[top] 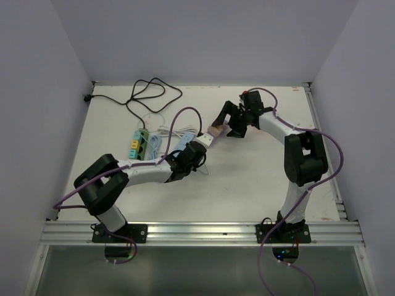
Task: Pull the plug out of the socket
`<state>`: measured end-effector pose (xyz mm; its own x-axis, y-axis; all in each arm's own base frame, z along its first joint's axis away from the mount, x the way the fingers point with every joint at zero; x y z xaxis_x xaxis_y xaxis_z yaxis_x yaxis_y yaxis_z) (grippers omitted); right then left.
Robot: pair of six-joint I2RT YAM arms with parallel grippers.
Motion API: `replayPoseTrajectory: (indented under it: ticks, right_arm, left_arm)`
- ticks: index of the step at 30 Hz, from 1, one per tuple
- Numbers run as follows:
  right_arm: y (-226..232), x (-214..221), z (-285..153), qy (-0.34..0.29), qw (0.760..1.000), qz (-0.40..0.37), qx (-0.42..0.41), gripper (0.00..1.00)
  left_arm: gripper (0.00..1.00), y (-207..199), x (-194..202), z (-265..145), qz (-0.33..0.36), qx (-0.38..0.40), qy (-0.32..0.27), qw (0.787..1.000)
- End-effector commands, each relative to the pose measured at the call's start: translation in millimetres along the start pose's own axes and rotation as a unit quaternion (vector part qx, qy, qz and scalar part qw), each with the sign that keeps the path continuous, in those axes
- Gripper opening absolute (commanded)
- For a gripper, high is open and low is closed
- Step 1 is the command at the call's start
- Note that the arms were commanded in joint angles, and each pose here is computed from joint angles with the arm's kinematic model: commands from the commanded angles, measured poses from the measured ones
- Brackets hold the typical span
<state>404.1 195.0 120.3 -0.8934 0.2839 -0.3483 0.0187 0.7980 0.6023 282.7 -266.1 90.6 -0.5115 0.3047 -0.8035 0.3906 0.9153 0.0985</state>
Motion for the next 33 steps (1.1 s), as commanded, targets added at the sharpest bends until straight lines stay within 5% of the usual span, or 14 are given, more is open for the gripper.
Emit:
replayPoseTrajectory:
  ticks: [1, 5, 6, 8, 12, 17, 24, 33]
  right_arm:
    - [12.8, -12.9, -9.7, -0.012, 1.000, -0.013, -0.011, 0.99]
    - [15.2, -16.5, -12.3, -0.016, 1.000, -0.015, -0.011, 0.99]
    - [15.9, -17.3, -12.9, -0.017, 1.000, -0.016, -0.009, 0.99]
    - [15.1, -19.0, -13.2, -0.019, 1.000, -0.016, -0.002, 0.99]
    - [14.0, -21.7, -13.1, -0.018, 1.000, -0.014, 0.010, 0.99]
    - [12.7, -22.5, -14.4, -0.016, 0.999, -0.024, 0.029, 0.99]
    - [24.0, -28.0, -12.3, -0.019, 0.997, -0.055, 0.043, 0.99]
    - [28.1, -27.4, 4.8, -0.007, 0.990, -0.090, 0.112, 0.99]
  left_arm:
    - [0.04, 6.1, 19.4, -4.6, -0.037, -0.023, 0.024, 0.999]
    - [0.14, 16.7, 36.9, -4.9, -0.030, -0.059, 0.051, 0.997]
    - [0.29, 17.4, 37.9, -5.3, -0.030, -0.061, 0.053, 0.996]
    - [0.34, 18.1, 37.8, -6.9, -0.031, -0.061, 0.053, 0.996]
    - [0.72, 20.7, 33.2, -10.6, -0.034, -0.066, 0.045, 0.996]
    - [0.98, 24.5, 26.3, -15.9, -0.034, -0.073, 0.039, 0.996]
    - [1.00, 29.2, 1.6, -34.8, -0.050, -0.078, 0.027, 0.995]
    - [0.99, 51.7, -85.0, -114.2, -0.113, -0.075, -0.044, 0.990]
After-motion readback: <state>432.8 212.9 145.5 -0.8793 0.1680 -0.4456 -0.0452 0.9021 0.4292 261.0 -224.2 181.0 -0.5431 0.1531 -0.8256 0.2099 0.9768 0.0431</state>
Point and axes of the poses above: each gripper's point midway between its finger pads, its own z axis out along the fingers, its own y axis along the line the jaws close on, x = y × z, the point moved 4 cm from there along -z, back along the fingers, and after that the axes turned 8 degrees about -z, right-handed, at the moved point
